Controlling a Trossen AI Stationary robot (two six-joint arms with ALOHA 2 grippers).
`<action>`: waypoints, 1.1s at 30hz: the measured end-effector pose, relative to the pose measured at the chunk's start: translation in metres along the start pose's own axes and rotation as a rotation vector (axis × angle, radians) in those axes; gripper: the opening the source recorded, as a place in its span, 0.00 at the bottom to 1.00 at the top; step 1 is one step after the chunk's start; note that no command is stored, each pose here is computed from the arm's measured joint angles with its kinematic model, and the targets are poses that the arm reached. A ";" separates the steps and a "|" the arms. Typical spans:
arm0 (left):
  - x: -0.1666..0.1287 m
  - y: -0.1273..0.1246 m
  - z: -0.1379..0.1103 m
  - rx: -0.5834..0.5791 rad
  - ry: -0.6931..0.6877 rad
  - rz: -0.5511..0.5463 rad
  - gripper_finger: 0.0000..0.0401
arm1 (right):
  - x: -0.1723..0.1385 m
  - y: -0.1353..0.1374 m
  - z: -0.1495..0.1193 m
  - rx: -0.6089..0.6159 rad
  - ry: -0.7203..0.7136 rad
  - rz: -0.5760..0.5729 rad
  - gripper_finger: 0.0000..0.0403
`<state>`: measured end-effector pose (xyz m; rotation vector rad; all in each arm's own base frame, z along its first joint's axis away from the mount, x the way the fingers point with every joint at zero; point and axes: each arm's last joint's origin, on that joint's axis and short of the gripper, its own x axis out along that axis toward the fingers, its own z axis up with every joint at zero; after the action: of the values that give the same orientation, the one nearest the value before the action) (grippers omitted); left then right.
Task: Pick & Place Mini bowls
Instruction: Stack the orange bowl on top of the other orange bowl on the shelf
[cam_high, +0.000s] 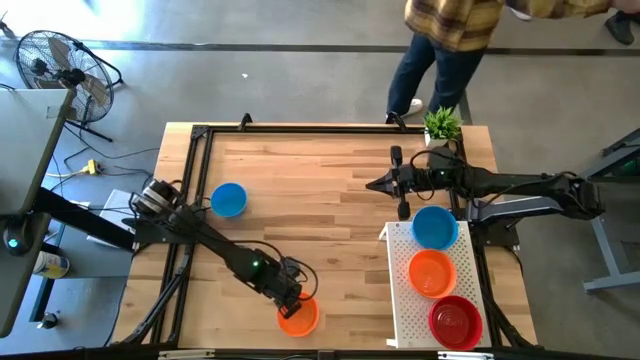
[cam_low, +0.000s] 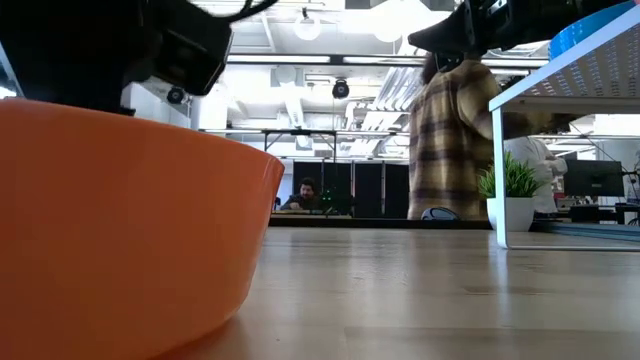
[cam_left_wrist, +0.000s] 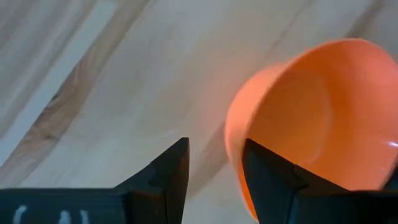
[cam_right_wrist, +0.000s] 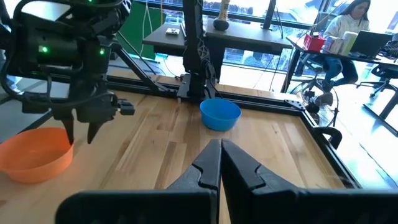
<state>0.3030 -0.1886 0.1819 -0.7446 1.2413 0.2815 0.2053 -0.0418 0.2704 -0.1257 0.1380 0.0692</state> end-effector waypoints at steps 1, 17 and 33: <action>0.001 0.001 0.000 -0.012 0.005 0.007 0.36 | 0.000 0.000 0.000 0.000 0.000 0.000 0.00; 0.000 0.008 0.010 -0.021 -0.019 0.056 0.01 | 0.000 0.000 0.000 0.005 0.001 0.000 0.00; -0.039 0.083 0.139 0.236 -0.247 0.156 0.00 | 0.000 -0.001 -0.003 0.115 0.041 -0.064 0.00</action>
<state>0.3472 -0.0295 0.2058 -0.3970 1.0759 0.3372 0.2048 -0.0436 0.2675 -0.0171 0.1788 -0.0055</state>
